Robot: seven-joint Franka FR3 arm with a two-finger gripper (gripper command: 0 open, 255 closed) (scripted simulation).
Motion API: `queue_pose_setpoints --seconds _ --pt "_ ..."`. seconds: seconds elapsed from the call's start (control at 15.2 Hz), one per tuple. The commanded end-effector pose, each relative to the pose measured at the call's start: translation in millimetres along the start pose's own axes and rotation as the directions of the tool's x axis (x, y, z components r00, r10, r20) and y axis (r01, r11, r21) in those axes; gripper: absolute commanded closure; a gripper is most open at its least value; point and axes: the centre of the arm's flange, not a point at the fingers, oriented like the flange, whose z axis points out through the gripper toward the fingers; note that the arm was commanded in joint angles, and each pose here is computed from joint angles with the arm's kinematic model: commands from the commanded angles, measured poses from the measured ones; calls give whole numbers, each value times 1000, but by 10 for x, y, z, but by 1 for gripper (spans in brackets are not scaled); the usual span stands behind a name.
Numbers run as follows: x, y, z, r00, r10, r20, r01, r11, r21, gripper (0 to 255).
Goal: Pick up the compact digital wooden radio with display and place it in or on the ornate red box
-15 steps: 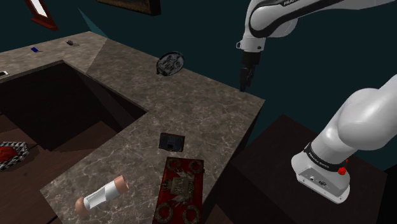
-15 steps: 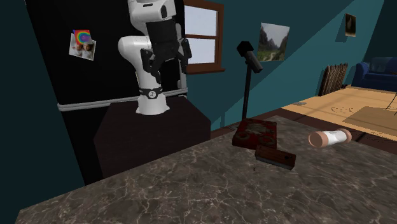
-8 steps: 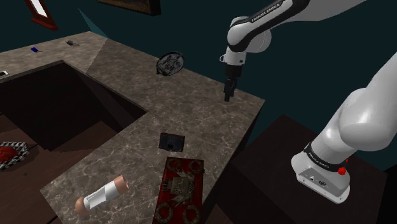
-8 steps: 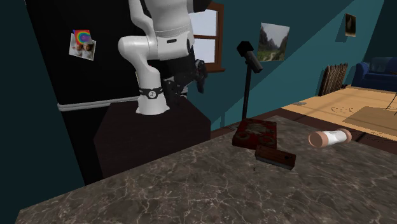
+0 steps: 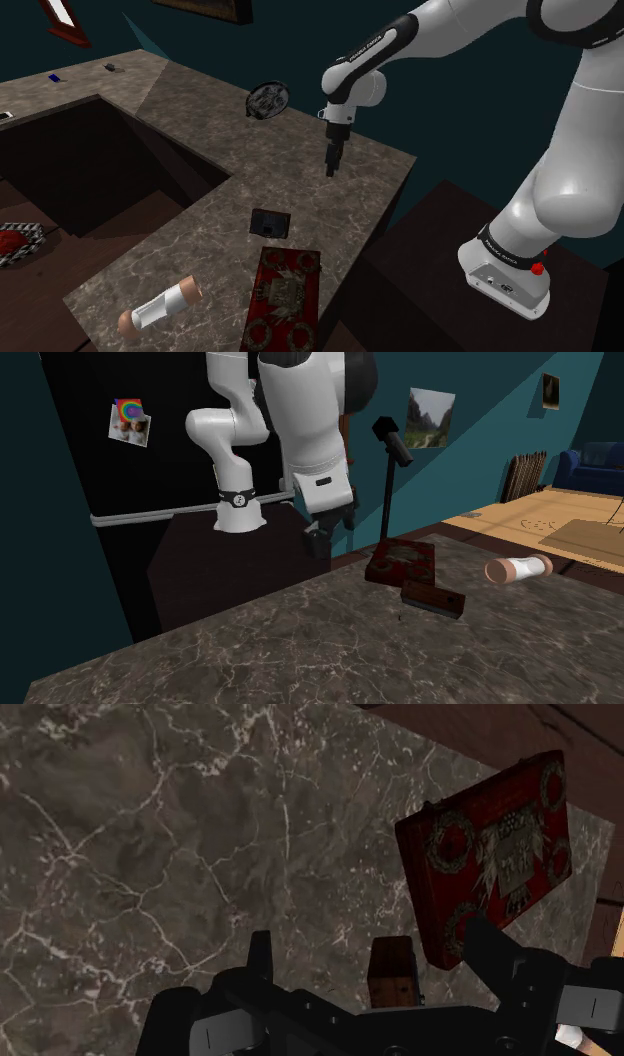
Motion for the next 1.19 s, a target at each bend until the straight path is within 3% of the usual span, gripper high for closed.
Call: queue_pose_setpoints --seconds 0.0,0.4,0.86,1.12 --pt "206 -20 192 999 -32 0 32 999 28 0" --pt "787 -58 727 992 -126 -5 125 986 108 0" --pt "1454 -224 1344 972 -232 -19 231 952 199 0" --pt "1463 -260 1512 972 -234 -19 233 951 201 0"
